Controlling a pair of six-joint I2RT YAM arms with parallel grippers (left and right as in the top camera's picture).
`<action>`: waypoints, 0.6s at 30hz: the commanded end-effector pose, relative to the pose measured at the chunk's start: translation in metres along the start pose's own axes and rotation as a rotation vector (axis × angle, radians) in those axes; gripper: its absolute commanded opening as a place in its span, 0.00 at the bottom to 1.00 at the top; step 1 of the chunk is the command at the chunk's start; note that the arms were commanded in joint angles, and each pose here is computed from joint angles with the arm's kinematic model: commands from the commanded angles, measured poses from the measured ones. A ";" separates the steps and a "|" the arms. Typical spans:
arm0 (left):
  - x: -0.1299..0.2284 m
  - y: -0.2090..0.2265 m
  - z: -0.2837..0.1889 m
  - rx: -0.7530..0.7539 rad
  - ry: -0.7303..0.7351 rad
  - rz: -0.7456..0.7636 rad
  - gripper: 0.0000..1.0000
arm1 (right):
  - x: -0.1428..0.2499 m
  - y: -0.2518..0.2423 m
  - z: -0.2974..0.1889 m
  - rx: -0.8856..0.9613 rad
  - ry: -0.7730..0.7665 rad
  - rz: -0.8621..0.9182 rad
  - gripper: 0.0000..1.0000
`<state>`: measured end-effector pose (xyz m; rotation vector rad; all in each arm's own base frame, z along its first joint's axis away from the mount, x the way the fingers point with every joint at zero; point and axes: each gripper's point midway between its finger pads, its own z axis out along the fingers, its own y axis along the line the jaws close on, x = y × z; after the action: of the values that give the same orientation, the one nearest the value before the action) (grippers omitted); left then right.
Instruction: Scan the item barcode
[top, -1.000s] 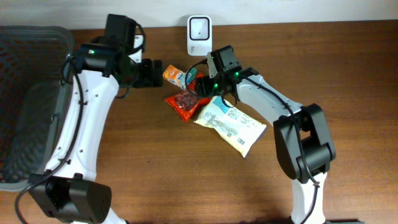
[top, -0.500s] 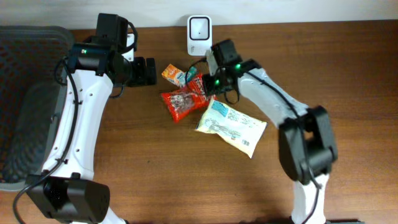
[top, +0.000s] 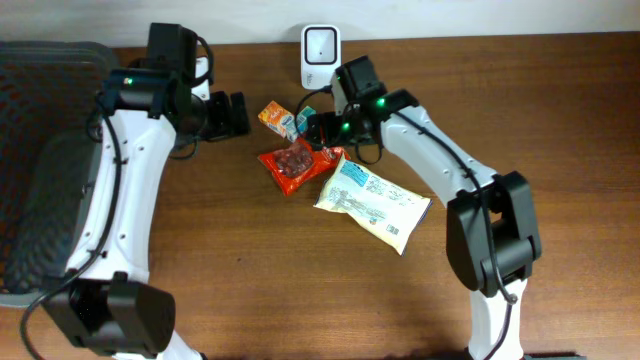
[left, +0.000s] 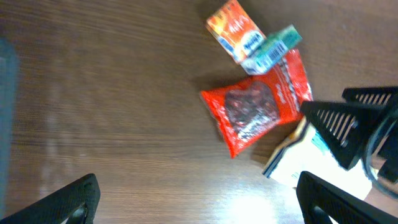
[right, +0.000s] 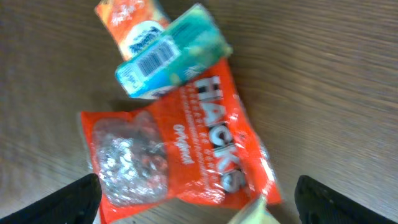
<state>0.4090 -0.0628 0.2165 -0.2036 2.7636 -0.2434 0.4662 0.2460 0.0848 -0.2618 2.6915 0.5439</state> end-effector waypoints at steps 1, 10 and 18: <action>0.013 -0.016 0.024 0.053 0.090 0.025 0.99 | -0.044 -0.043 -0.075 0.033 -0.114 0.116 0.98; 0.072 -0.046 0.113 0.152 0.325 0.054 0.99 | -0.033 -0.189 -0.145 0.175 -0.128 0.420 0.98; 0.092 -0.061 0.189 0.273 0.425 0.036 0.99 | -0.033 -0.191 -0.146 0.176 -0.130 0.422 0.98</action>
<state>0.4069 -0.1529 0.0478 -0.0345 3.0451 -0.6072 0.4959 0.0182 0.1485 0.3772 2.6709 0.4139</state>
